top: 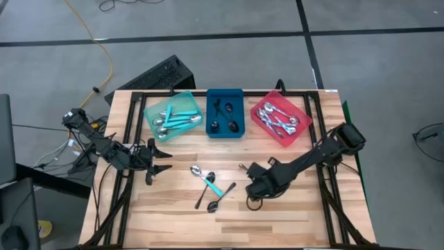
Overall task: Sort silverware by color (type)
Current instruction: Put the black spoon into the blue bin
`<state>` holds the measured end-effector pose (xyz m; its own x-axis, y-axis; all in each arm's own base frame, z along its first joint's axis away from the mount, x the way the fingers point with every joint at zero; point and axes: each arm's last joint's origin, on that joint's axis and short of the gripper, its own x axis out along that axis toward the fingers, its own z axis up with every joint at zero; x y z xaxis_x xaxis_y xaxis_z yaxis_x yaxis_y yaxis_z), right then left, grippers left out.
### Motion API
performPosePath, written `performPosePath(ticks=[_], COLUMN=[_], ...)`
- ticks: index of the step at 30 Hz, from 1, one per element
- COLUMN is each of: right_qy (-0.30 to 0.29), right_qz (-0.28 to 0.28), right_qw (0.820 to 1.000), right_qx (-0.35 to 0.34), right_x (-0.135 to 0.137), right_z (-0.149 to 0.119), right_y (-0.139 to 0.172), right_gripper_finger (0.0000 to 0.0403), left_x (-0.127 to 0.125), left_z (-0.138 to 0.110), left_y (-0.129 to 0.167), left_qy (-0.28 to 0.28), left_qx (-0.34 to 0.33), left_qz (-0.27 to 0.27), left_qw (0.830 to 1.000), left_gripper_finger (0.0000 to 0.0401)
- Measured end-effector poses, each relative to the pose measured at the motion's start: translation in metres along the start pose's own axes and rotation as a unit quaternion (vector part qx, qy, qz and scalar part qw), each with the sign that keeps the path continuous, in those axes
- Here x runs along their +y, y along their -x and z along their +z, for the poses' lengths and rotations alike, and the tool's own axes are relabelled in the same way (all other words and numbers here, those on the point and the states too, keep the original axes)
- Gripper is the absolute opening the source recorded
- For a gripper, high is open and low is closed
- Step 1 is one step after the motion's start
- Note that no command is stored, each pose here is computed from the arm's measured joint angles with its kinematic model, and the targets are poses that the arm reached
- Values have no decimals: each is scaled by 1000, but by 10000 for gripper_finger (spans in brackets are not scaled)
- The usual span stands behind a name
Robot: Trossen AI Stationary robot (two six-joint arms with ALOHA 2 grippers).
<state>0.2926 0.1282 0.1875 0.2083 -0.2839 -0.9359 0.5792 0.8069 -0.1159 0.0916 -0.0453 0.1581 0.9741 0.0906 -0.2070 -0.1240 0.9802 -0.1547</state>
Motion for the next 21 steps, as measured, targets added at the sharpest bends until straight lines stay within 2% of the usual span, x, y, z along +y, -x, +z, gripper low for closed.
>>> performPosePath(ticks=[5, 11, 21], right_qy=[-67, -86, -128], right_qz=[67, 158, 150], right_qw=[995, 972, 930], right_qx=[-38, -153, -311], right_x=[-2, 12, -9], right_z=[0, 26, 83], right_y=[-7, -15, -20], right_gripper_finger=[19, 19, 19], left_x=[0, 0, 0], left_z=[0, 0, 0], left_y=[0, 0, 0], left_qy=[1, 2, 4], left_qx=[0, -1, -1], left_qz=[1, 3, 3], left_qw=[1000, 1000, 1000], left_gripper_finger=[194, 194, 194])
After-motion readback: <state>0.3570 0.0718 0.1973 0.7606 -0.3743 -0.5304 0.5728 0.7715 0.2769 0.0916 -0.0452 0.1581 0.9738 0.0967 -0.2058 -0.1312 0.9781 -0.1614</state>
